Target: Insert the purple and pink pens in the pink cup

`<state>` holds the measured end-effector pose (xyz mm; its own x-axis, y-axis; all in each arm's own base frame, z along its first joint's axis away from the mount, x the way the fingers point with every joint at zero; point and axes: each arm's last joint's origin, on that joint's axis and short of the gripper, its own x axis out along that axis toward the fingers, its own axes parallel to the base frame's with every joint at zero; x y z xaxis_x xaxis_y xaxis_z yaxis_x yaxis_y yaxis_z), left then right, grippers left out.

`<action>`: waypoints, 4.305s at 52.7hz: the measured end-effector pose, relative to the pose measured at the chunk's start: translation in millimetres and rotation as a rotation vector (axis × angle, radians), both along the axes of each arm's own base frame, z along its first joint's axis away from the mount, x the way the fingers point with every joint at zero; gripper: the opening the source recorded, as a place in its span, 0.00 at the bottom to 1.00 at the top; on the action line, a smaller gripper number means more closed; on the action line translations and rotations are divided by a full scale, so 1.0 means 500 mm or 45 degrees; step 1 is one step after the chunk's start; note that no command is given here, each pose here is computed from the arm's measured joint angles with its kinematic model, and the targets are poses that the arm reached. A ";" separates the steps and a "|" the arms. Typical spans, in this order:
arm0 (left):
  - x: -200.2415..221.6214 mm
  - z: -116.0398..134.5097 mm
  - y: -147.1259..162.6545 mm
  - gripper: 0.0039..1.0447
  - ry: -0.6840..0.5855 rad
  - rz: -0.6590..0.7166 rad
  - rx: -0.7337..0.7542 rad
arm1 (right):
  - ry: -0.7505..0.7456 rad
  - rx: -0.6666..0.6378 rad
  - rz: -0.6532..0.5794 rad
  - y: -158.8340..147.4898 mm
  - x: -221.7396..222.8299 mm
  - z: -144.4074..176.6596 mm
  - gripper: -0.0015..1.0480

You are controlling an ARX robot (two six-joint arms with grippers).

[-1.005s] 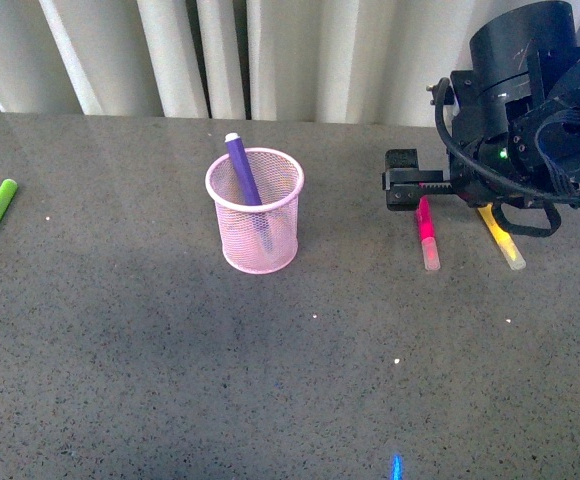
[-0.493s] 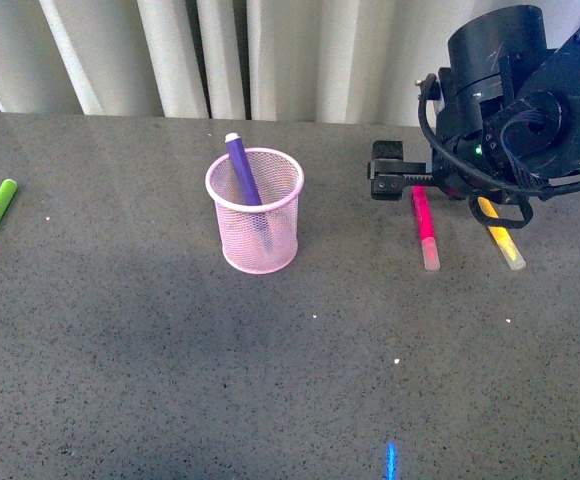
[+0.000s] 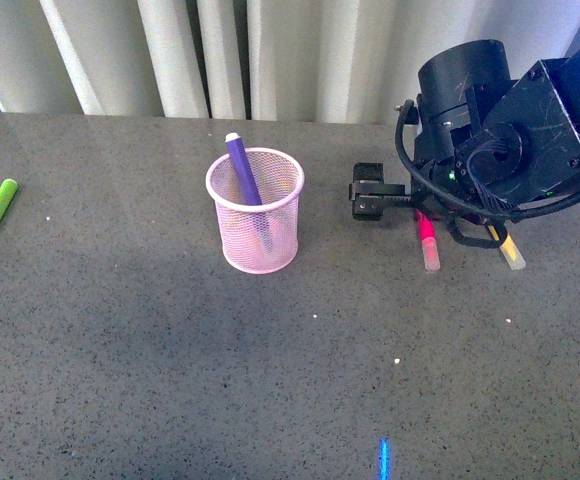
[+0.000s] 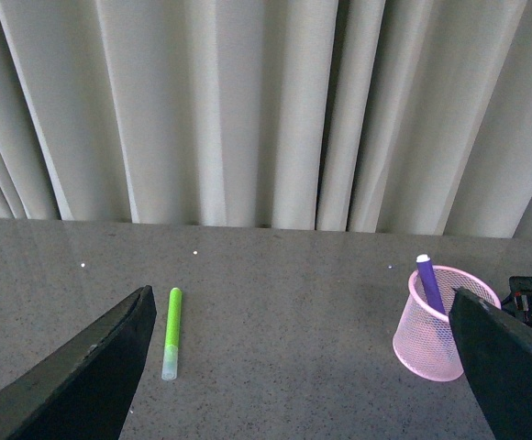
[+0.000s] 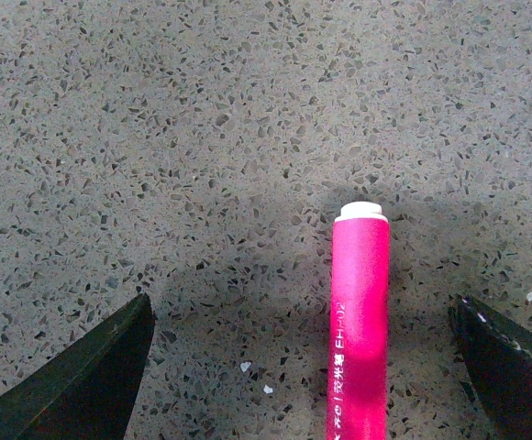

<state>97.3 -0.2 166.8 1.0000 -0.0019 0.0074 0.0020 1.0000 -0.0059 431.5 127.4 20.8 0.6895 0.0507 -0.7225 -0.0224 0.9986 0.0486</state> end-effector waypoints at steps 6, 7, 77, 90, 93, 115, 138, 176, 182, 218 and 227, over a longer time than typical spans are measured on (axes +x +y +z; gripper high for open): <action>0.000 0.000 0.000 0.94 0.000 0.000 0.000 | 0.005 0.001 -0.003 -0.001 0.000 -0.003 0.93; 0.000 0.000 0.000 0.94 0.000 0.000 0.000 | 0.005 0.002 -0.004 -0.002 0.000 -0.003 0.93; 0.000 0.000 0.000 0.94 0.000 0.000 0.000 | -0.931 0.029 0.642 0.155 -0.085 0.203 0.11; 0.000 0.000 0.000 0.94 0.000 0.000 0.000 | -0.996 0.080 0.701 0.217 -0.080 0.223 0.11; 0.000 0.000 0.000 0.94 0.000 0.000 0.000 | -0.990 0.082 0.704 0.227 -0.074 0.221 0.11; 0.000 0.000 0.000 0.94 0.000 0.000 0.000 | -0.893 0.150 0.700 0.270 -0.054 0.181 0.11; 0.000 0.000 0.000 0.94 0.000 0.000 0.000 | -0.856 0.148 0.695 0.273 -0.056 0.152 0.11; 0.000 0.000 0.000 0.94 0.000 0.000 0.000 | -0.767 0.160 0.658 0.256 -0.098 0.136 0.89; 0.000 0.000 0.000 0.94 0.000 0.000 0.000 | -0.784 0.185 0.593 0.238 -0.109 0.183 0.93; 0.000 0.000 0.000 0.94 0.000 0.003 0.000 | -0.980 0.033 -0.009 -0.010 -0.282 0.331 0.72; 0.000 0.000 0.000 0.94 0.000 0.002 0.000 | -1.023 -0.038 -0.047 -0.108 -0.362 0.322 0.40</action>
<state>97.3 -0.1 166.8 1.0000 0.0000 0.0074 0.0000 1.0000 -0.0055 250.5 73.4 181.7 1.0000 0.0061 -0.0056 -0.0061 1.0000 0.0049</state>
